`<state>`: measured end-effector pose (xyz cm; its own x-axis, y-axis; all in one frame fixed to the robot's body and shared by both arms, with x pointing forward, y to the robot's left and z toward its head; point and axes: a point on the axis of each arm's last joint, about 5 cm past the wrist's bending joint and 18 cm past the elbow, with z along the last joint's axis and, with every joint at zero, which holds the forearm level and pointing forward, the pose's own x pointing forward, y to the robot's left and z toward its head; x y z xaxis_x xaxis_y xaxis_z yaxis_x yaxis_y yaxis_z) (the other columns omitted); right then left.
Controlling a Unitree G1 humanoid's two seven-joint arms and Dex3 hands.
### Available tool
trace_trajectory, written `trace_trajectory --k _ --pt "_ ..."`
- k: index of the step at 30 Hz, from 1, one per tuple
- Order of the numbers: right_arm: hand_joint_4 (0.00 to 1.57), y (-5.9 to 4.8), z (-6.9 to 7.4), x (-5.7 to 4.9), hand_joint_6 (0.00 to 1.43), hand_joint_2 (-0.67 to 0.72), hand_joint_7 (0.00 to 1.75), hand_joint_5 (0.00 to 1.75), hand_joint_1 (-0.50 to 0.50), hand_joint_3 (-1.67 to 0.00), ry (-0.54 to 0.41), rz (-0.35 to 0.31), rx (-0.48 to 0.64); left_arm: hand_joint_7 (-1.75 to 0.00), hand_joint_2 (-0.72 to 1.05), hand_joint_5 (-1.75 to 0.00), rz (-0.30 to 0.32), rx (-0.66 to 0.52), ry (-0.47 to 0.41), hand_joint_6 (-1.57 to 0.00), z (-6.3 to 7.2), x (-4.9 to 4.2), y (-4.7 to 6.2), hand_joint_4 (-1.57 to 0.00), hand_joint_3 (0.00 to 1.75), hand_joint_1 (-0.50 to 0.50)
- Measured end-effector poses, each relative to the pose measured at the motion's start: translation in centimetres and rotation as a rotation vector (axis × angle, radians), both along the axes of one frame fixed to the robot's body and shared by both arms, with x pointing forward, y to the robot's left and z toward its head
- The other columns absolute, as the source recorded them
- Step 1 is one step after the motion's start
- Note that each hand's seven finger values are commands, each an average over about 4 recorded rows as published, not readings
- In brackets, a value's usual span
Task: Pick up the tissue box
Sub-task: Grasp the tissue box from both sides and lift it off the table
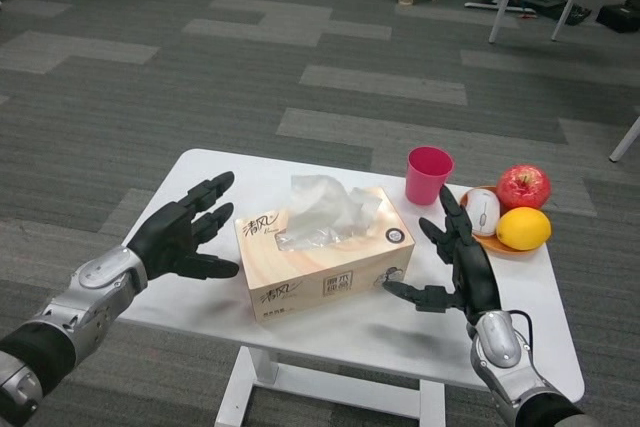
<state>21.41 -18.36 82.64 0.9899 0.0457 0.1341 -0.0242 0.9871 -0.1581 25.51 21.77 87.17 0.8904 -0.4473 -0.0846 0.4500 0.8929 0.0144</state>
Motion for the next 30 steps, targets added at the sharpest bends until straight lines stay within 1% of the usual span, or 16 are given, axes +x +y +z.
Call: trace_trajectory --k 3,6,12,16,18,23,25,30 --pt "0.34 0.0 -0.2 0.2 0.00 -0.22 0.07 0.10 -0.21 -0.32 0.027 0.001 -0.019 0.00 1.05 0.00 -0.002 0.001 0.001 0.00 0.0 -0.01 0.0 0.00 0.09 0.50" --pt "0.34 0.2 -0.4 0.4 0.00 -0.22 0.07 0.10 -0.21 -0.32 0.064 0.024 -0.053 -0.03 1.05 0.00 -0.004 0.001 0.001 0.00 0.0 -0.01 -0.1 0.00 0.09 0.50" --pt "0.33 0.5 -0.7 0.7 0.00 -0.22 0.07 0.10 -0.21 -0.32 0.108 0.050 -0.096 0.00 1.05 0.00 -0.009 0.003 0.002 0.00 -0.1 -0.01 -0.1 0.00 0.09 0.50" --pt "0.36 0.8 -0.9 0.8 0.00 -0.22 0.07 0.12 -0.21 -0.32 0.137 0.076 -0.124 0.00 1.05 0.00 -0.011 0.003 0.001 0.00 0.0 0.05 -0.2 0.00 0.09 0.50" --pt "0.37 1.0 -1.0 0.8 0.00 -0.19 0.07 0.10 -0.21 -0.32 0.144 0.090 -0.136 -0.02 1.05 0.00 -0.013 0.003 -0.002 0.00 0.1 0.13 -0.2 0.00 0.09 0.50" --pt "0.35 1.2 -1.1 0.7 0.00 -0.22 0.07 0.10 -0.21 -0.32 0.153 0.109 -0.149 -0.03 1.05 0.00 -0.014 0.000 -0.004 0.00 0.1 0.21 -0.3 0.00 0.09 0.50" --pt "0.34 1.2 -1.1 0.7 0.00 -0.22 0.07 0.10 -0.21 -0.32 0.154 0.113 -0.151 -0.07 1.05 0.00 -0.015 0.001 -0.004 0.00 0.1 0.23 -0.3 0.00 0.09 0.50" --pt "0.34 1.3 -1.1 0.7 0.00 -0.22 0.07 0.10 -0.21 -0.32 0.149 0.119 -0.147 0.00 1.05 0.00 -0.015 0.003 -0.004 0.00 0.2 0.30 -0.3 0.00 0.09 0.50"
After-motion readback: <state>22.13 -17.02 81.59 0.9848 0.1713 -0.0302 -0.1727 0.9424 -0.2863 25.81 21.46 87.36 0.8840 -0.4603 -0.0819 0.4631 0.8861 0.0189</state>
